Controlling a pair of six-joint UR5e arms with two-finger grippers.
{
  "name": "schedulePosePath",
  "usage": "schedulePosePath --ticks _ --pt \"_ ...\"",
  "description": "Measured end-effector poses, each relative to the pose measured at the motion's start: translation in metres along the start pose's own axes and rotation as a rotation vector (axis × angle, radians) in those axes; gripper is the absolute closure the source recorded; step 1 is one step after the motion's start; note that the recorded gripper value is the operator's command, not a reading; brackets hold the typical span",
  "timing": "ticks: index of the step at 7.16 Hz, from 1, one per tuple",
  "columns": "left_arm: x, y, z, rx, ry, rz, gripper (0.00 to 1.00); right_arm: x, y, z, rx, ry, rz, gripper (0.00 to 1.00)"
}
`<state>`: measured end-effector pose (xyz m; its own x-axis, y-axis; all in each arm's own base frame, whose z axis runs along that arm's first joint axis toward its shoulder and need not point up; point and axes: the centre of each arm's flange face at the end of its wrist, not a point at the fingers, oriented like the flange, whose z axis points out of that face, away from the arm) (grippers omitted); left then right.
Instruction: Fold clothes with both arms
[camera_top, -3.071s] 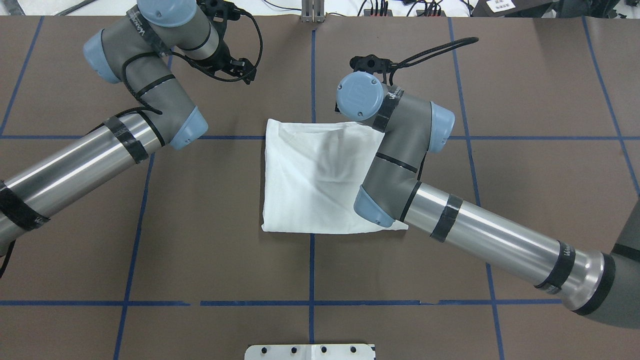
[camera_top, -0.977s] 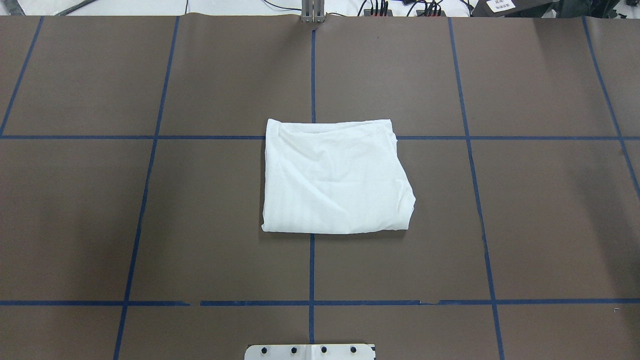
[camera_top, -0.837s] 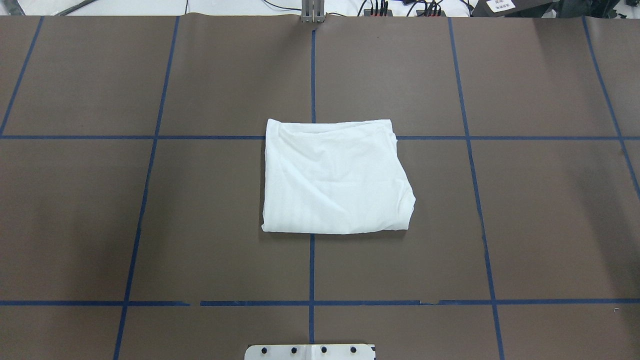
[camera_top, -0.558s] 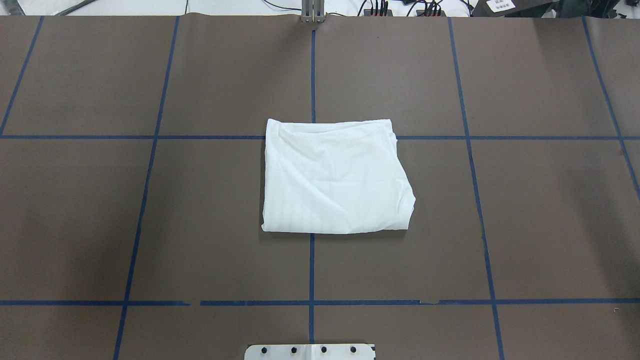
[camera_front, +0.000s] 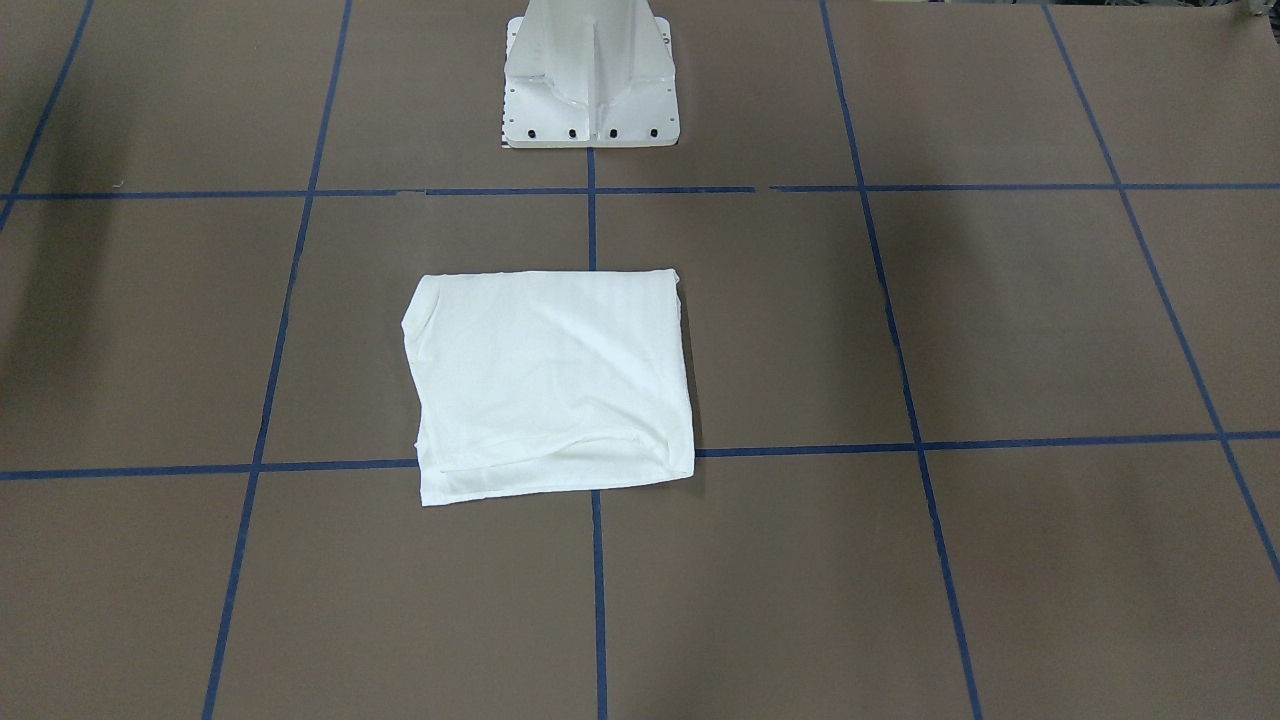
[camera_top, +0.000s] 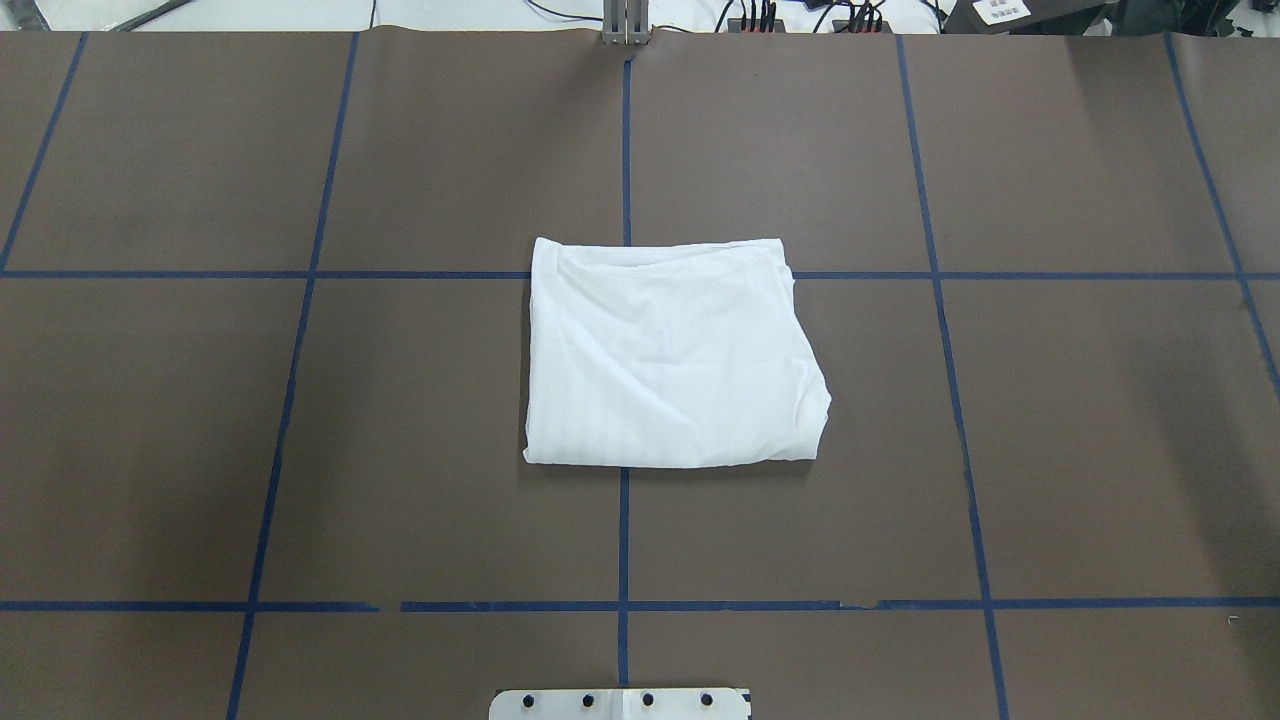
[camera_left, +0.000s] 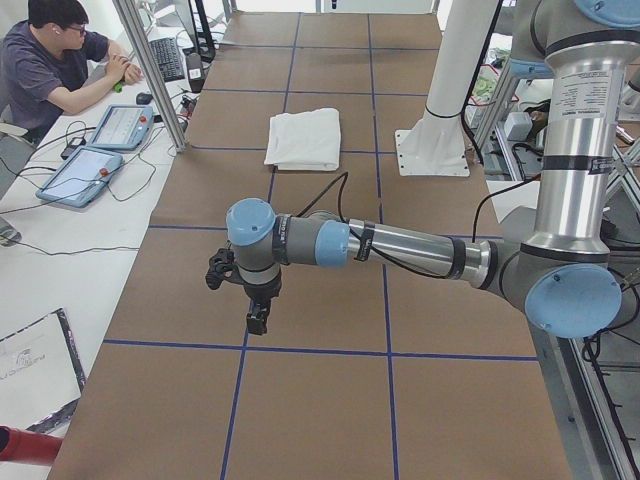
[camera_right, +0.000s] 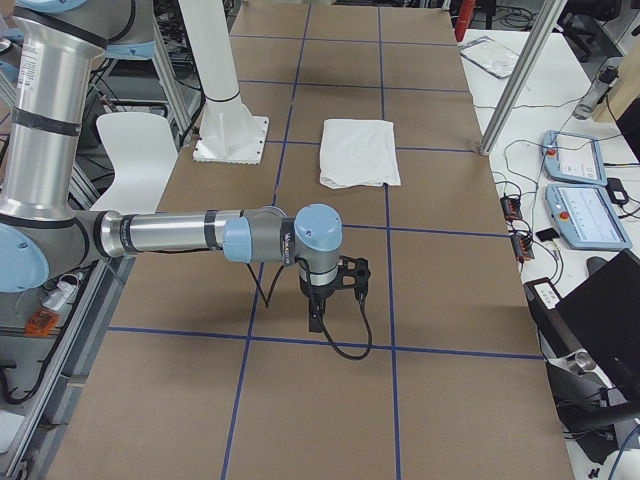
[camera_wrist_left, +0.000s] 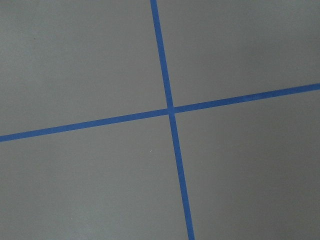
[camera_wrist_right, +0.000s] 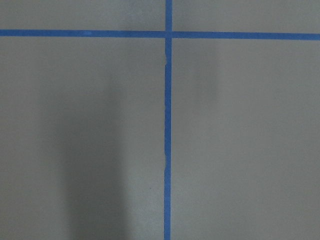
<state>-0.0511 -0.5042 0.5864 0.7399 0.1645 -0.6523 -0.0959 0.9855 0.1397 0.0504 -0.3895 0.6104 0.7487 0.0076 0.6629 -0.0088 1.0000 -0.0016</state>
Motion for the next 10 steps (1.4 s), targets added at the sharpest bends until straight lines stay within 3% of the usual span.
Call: schedulePosePath --ticks 10 --pt "0.0051 0.0098 -0.0032 0.009 -0.006 0.011 0.00 0.0004 0.0001 0.0006 -0.001 -0.002 0.016 0.00"
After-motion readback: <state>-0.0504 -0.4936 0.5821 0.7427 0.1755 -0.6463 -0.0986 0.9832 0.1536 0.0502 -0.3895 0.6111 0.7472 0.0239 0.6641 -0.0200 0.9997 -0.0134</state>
